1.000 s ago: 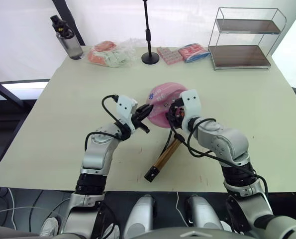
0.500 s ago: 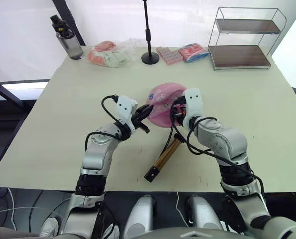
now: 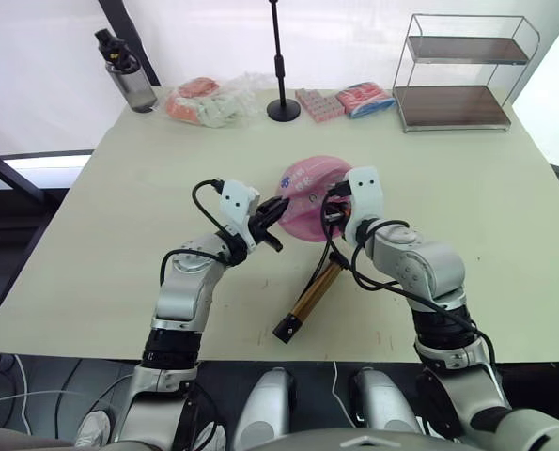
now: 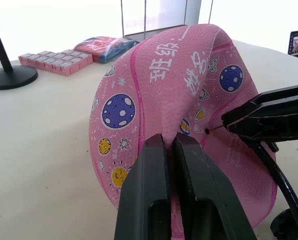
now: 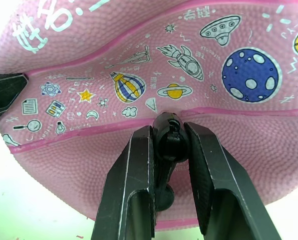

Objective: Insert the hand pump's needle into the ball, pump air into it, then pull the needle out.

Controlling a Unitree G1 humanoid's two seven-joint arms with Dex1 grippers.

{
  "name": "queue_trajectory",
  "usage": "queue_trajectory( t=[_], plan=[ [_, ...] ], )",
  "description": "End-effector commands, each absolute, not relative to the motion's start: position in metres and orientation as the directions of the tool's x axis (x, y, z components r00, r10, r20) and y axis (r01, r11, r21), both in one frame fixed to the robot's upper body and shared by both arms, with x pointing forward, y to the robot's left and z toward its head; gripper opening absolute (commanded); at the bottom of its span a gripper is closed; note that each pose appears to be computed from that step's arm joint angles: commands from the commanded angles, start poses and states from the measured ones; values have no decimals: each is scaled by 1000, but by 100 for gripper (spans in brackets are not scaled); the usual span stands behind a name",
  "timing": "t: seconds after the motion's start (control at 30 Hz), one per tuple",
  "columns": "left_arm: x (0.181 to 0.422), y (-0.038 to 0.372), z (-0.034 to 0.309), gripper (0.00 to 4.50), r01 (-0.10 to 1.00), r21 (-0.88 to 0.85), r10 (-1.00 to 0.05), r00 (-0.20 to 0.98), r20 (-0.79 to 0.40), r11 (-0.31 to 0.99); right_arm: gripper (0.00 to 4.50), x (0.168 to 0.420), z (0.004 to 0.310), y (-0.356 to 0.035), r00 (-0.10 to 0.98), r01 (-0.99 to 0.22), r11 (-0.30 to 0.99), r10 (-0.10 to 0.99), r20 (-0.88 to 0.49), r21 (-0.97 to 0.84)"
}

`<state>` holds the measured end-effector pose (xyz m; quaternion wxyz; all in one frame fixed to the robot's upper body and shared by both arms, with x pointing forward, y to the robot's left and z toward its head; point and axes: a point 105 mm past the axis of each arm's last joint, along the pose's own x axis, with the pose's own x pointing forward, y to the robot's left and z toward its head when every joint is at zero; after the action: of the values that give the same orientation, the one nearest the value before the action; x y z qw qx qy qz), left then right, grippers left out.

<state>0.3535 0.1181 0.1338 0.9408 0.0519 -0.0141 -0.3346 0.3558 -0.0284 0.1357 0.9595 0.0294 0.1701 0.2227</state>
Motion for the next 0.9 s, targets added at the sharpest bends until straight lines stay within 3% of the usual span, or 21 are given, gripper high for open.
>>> queue_trajectory(
  t=[0.03,0.23,0.37,0.5,0.7,0.9],
  plan=[
    [348,109,107,0,659,64,-651,752,-103,750,37,357,151,-26,854,-435,892,453,-257,125],
    [349,109,107,0,658,66,-650,753,-103,751,37,355,149,-25,843,-464,882,468,-266,81],
    [351,108,109,0,658,70,-650,753,-105,750,37,356,155,-23,823,-541,836,503,-264,-94],
    [353,106,114,0,662,68,-655,748,-103,746,37,358,165,-20,792,-610,706,553,-260,-359],
    [359,103,124,0,677,58,-673,736,-79,733,37,361,166,-15,714,-678,472,605,-353,-563],
    [362,104,125,0,698,-79,-702,705,-97,712,37,366,163,-12,631,-757,352,614,-475,-551]
  ],
)
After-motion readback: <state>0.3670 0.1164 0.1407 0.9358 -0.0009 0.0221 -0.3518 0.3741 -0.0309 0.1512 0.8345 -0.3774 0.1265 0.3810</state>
